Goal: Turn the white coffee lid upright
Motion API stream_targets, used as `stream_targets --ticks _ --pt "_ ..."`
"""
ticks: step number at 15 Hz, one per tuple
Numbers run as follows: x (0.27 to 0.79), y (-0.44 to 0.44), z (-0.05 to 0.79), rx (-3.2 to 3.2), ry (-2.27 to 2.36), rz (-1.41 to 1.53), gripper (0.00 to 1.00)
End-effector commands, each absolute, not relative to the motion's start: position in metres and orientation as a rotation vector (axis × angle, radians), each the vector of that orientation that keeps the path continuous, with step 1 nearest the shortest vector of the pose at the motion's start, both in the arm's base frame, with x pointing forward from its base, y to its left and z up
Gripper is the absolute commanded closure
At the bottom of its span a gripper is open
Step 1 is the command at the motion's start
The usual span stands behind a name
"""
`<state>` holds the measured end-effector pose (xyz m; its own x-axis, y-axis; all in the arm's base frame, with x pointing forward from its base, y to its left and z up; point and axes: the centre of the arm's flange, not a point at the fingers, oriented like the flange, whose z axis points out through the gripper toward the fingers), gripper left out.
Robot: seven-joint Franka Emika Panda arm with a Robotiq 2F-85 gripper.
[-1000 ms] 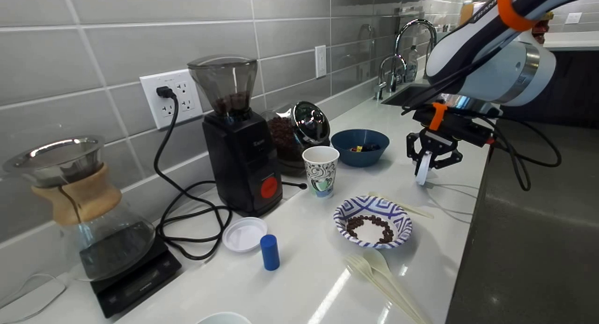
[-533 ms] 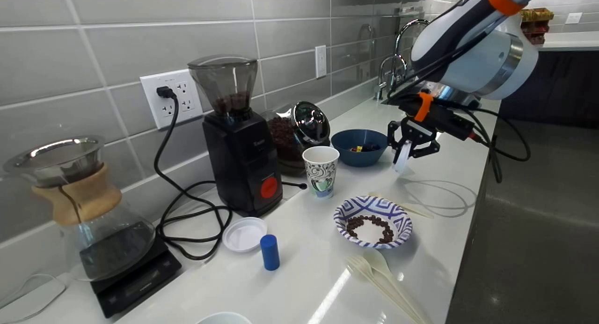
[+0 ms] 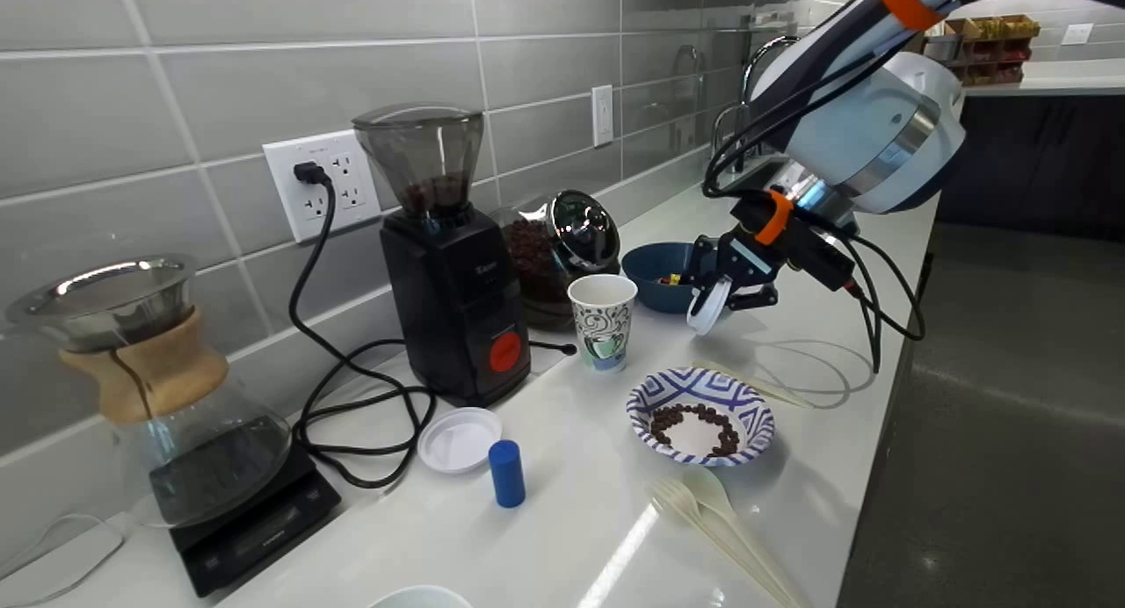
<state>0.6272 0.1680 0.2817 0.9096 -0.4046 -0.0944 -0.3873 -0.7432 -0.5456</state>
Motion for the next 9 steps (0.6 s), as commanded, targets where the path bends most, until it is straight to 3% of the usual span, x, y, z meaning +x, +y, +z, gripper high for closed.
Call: stream_targets --ticks 1,2,3,9 --pt "0.641 0.166 0.261 -2.471 0.521 0.001 0.98" --pt "0.64 0.166 0.257 -2.48 0.513 0.008 0.69" --pt "0.64 0.166 0.255 -2.485 0.509 0.007 0.68" --pt "0.638 0.152 0.257 -2.493 0.521 -0.01 0.27"
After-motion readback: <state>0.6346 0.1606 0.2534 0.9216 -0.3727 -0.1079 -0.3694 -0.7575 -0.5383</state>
